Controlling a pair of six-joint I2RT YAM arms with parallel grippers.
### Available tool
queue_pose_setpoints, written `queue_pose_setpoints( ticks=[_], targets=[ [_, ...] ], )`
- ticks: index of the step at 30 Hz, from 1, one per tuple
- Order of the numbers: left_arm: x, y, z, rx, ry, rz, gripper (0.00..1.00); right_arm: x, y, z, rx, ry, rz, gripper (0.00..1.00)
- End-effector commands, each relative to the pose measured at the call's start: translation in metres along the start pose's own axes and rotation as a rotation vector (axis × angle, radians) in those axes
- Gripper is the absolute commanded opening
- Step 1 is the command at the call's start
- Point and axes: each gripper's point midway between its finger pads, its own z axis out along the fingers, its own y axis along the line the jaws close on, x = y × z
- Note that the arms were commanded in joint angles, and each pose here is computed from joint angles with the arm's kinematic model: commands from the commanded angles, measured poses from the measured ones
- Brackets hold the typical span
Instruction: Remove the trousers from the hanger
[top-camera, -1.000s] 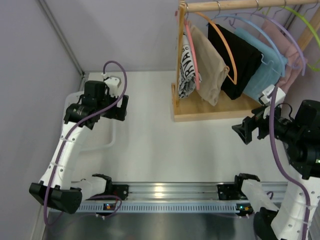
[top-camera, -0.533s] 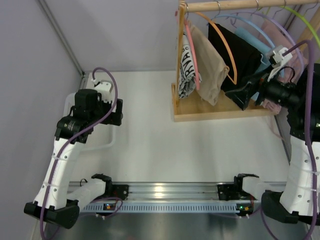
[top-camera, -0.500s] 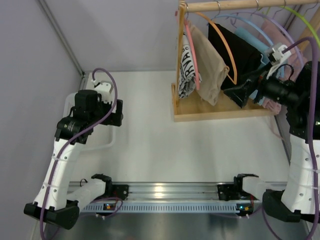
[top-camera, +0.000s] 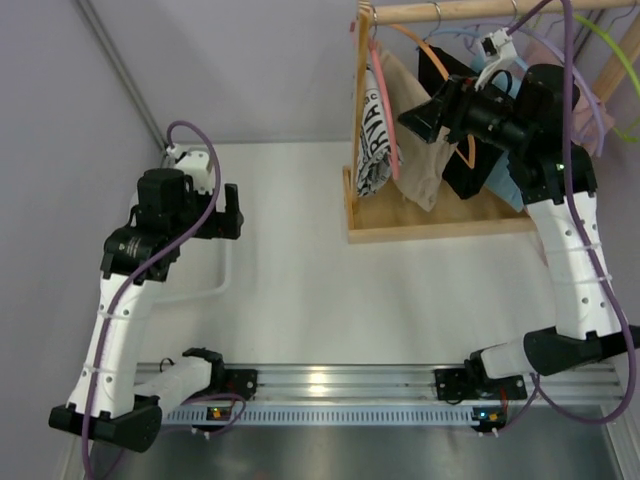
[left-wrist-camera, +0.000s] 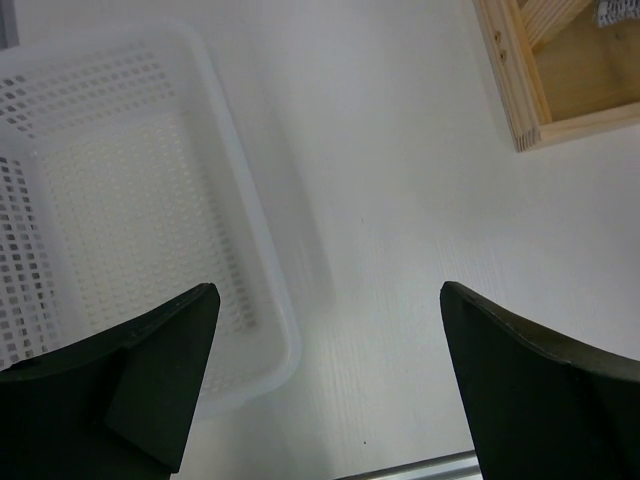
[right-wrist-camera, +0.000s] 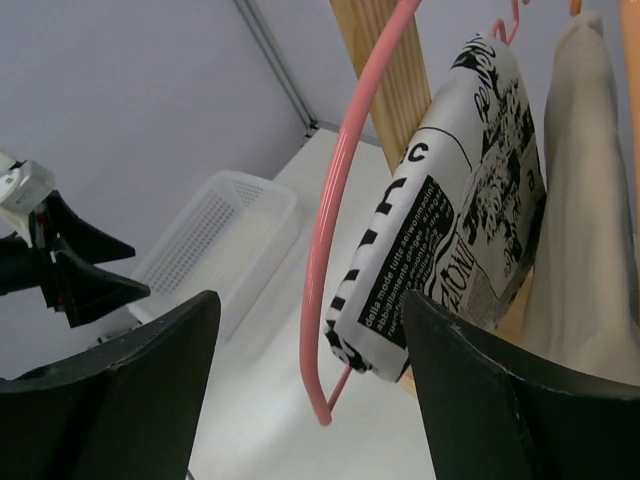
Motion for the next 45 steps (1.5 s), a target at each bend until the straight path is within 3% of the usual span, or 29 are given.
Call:
queue_pose_setpoints(
  ticks=[1, 8, 12, 16, 25, 33, 44, 45],
  targets=[
    [-0.041, 0.006, -0.015, -0.038, -0.118, -0.003, 0.99, -0.037, 0.023, 0.012, -0.036, -0.138, 0.023, 0.74],
    [-0.054, 0.0, -0.022, -0.011, -0.15, -0.02, 0.99, -0.036, 0.018, 0.047, -0.034, -0.161, 0.076, 0.68],
    [-0.067, -0.026, -0.033, 0.132, -0.179, -0.015, 0.99, -0.033, 0.013, 0.063, -0.041, -0.166, 0.113, 0.64],
    [-0.078, -0.027, -0.036, 0.131, -0.2, -0.017, 0.99, -0.028, 0.006, 0.083, -0.04, -0.148, 0.145, 0.64],
    [-0.077, -0.035, -0.035, 0.175, -0.19, -0.03, 0.98, -0.023, 0.011, 0.101, -0.099, -0.136, 0.24, 0.5],
    [-0.075, -0.035, -0.033, 0.179, -0.184, -0.029, 0.99, -0.021, 0.029, 0.105, -0.224, -0.12, 0.352, 0.45],
    [-0.075, -0.038, -0.028, 0.193, -0.172, -0.039, 0.99, -0.003, 0.021, 0.123, -0.261, -0.06, 0.501, 0.38],
    [-0.073, -0.038, -0.027, 0.193, -0.166, -0.04, 0.99, -0.002, 0.019, 0.124, -0.263, -0.056, 0.51, 0.32]
  ],
)
